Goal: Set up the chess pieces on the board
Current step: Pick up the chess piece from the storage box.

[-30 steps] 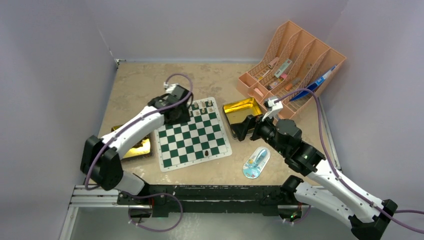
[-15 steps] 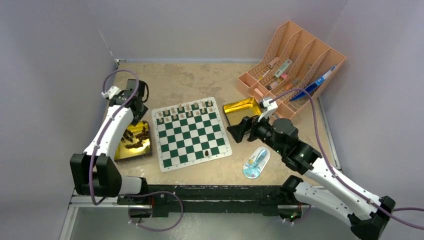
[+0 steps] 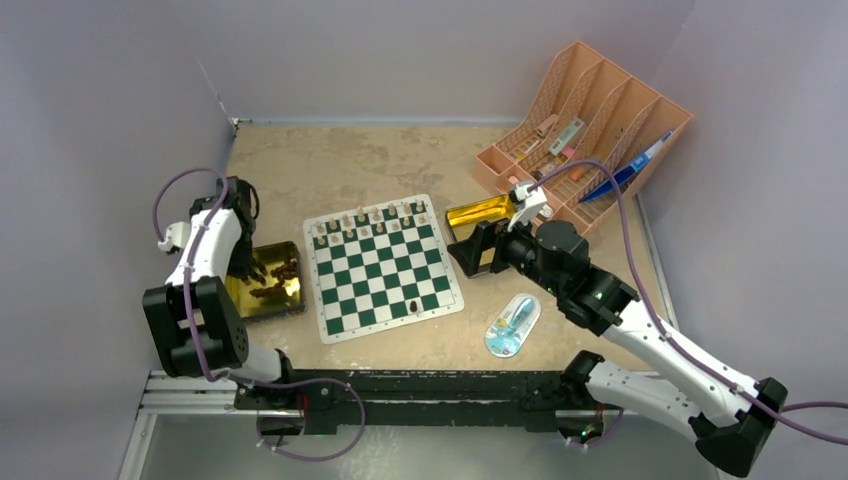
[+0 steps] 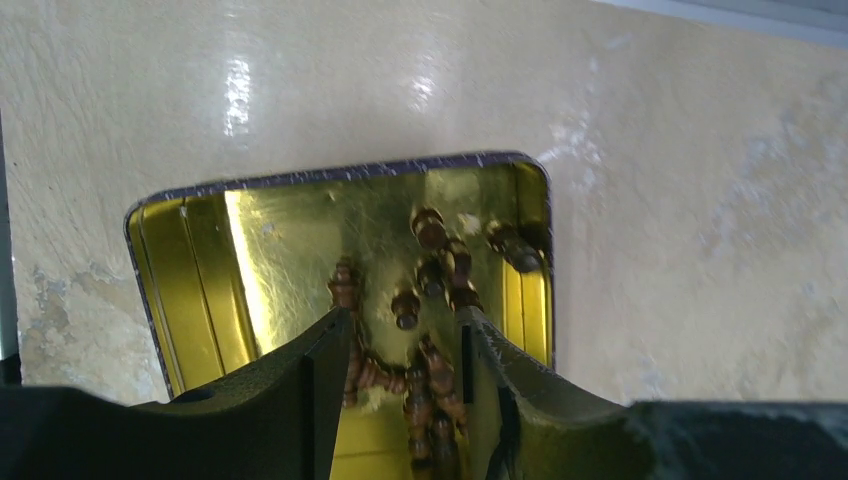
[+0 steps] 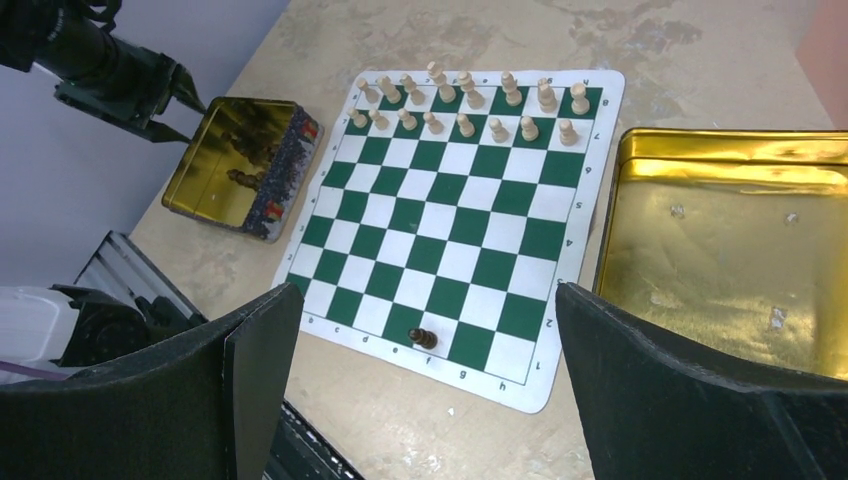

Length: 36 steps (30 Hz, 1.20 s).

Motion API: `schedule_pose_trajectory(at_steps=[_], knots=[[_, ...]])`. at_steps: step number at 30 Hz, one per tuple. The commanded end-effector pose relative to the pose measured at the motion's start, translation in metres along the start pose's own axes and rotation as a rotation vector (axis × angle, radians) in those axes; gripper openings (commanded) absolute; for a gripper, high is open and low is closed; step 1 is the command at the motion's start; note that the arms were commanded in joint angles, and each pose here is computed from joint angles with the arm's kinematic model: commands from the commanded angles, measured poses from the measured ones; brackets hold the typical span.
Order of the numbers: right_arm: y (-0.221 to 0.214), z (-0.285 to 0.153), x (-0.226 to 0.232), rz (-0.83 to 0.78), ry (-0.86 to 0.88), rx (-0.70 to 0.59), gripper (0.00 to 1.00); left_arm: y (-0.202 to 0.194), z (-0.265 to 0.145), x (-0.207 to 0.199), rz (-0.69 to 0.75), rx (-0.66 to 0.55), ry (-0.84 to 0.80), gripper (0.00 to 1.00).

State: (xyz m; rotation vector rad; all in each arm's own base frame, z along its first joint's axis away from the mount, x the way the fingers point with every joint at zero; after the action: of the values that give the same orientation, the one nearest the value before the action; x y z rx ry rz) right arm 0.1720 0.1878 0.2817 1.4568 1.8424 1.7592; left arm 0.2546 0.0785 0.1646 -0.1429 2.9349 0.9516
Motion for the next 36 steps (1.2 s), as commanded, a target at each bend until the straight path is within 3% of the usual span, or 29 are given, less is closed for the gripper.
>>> schedule_pose_trajectory(at_steps=[1,36], knots=[[0.018,-0.004,0.012,-0.004,0.039,-0.038,0.99,0.003,0.020,-0.008,-0.043,-0.003,-0.002,0.41],[0.023,-0.010,0.013,0.011,0.029,-0.052,0.99,-0.003,0.070,-0.021,-0.024,0.072,0.063,0.29]])
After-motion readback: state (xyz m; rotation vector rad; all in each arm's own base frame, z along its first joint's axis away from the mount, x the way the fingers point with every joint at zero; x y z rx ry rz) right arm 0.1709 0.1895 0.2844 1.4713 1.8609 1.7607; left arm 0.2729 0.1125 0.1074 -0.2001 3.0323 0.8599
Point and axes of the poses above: each gripper's point midway between its finger pads, its own z axis out along the fingers, its own x axis along the line the jaws close on, y = z × x, the point moved 7 cm from there along -z, back along the fingers, and after that the axes turned 4 degrees about z, right-handed, at the moved point
